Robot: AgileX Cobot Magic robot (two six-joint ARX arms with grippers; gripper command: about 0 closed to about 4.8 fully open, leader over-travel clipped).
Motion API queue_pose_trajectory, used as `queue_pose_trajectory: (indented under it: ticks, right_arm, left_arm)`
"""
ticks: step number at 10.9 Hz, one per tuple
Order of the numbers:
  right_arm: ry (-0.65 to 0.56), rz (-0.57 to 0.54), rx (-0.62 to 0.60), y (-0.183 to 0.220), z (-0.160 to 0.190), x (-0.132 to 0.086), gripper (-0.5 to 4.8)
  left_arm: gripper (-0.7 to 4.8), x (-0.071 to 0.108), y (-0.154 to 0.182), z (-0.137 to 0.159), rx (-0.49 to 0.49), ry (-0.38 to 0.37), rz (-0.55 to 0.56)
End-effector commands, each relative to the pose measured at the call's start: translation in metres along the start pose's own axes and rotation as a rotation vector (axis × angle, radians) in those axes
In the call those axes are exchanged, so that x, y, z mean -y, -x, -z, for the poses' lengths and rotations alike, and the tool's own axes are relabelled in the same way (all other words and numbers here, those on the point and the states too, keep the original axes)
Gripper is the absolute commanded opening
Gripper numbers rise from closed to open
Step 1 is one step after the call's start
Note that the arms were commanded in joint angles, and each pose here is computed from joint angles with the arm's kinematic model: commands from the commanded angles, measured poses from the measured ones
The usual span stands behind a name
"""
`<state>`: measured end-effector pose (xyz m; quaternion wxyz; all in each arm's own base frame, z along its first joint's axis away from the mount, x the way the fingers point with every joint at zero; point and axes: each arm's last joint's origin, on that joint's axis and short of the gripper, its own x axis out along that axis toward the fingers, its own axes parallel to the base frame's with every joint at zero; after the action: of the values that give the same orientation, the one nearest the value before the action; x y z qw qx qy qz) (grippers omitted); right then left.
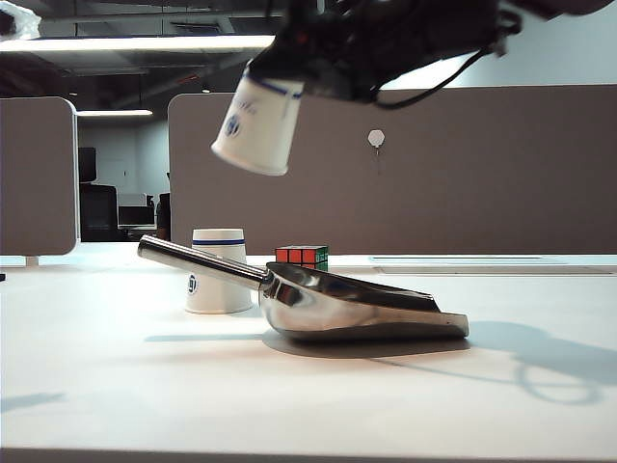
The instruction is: Carefully pick up the cup on the right and stack it on top of the cup on the left.
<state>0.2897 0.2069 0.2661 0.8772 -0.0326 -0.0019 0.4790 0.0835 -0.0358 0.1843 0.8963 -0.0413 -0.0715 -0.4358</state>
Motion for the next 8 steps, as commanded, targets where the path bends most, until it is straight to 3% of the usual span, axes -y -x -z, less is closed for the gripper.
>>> queue_pose_trajectory:
  ticks: [1,8]
  right_arm:
    - [0.007,-0.01,0.003,-0.025,-0.001,0.002,2.73]
    - [-0.011,-0.003,-0.051,-0.056,0.012,0.009,2.72]
  left_arm:
    - [-0.05,0.0,0.0,-0.002,0.011,-0.009,0.002]
    - [-0.05,0.0,0.0,-0.002,0.011,-0.009,0.002]
